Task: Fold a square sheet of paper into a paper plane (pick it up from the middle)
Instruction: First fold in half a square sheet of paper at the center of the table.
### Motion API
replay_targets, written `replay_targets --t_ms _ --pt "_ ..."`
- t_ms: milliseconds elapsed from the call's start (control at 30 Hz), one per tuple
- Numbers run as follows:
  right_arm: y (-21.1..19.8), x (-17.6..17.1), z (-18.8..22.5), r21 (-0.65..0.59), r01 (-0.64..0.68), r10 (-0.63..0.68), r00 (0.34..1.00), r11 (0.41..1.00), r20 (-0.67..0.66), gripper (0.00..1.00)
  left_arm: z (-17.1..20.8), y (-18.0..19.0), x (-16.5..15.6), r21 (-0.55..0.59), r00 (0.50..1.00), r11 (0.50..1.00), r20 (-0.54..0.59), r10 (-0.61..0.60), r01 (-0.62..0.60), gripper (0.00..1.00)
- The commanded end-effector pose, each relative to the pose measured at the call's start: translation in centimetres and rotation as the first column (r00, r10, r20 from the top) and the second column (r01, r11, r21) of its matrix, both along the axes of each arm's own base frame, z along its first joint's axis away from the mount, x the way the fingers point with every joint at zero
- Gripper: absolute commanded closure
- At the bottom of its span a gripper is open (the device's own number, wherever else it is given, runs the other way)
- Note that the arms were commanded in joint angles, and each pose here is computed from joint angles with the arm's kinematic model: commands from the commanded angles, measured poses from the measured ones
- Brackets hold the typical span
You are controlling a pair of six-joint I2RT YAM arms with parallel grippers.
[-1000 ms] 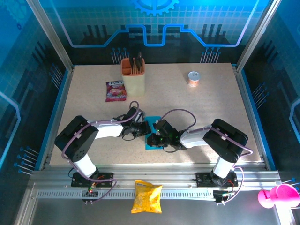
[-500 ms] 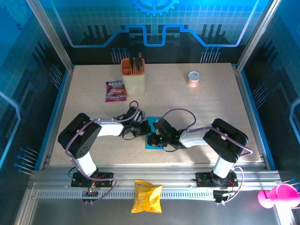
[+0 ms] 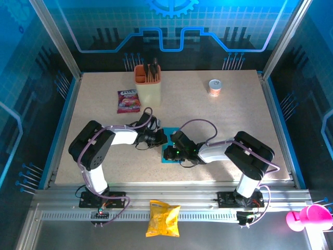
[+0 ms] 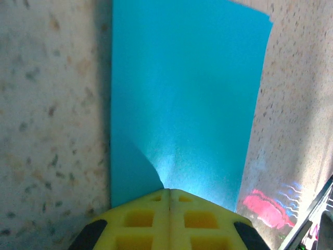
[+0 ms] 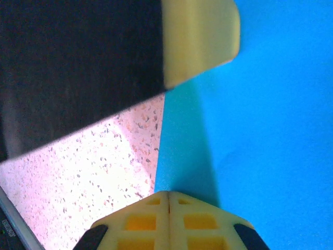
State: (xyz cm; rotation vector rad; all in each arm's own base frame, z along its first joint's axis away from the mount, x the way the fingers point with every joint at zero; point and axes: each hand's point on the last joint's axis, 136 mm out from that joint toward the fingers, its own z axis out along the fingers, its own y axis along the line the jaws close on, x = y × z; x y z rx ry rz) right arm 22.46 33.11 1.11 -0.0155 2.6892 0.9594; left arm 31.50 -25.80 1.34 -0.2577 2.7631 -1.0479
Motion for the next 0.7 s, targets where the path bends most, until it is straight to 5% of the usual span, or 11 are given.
replay_targets --t_ms 0,667 --pt "-4.6 -6.3 -6.4 -0.233 -0.079 0.021 0.97 0.969 -0.24 1.0 -1.4 3.5 4.4 0.134 0.99 0.984 0.086 0.11 -0.121 1.0" --pt "-6.0 -7.4 -6.9 -0.245 -0.076 0.012 0.968 0.966 -0.251 1.0 -1.9 6.8 11.6 0.216 0.979 0.957 0.108 0.173 -0.193 1.0"
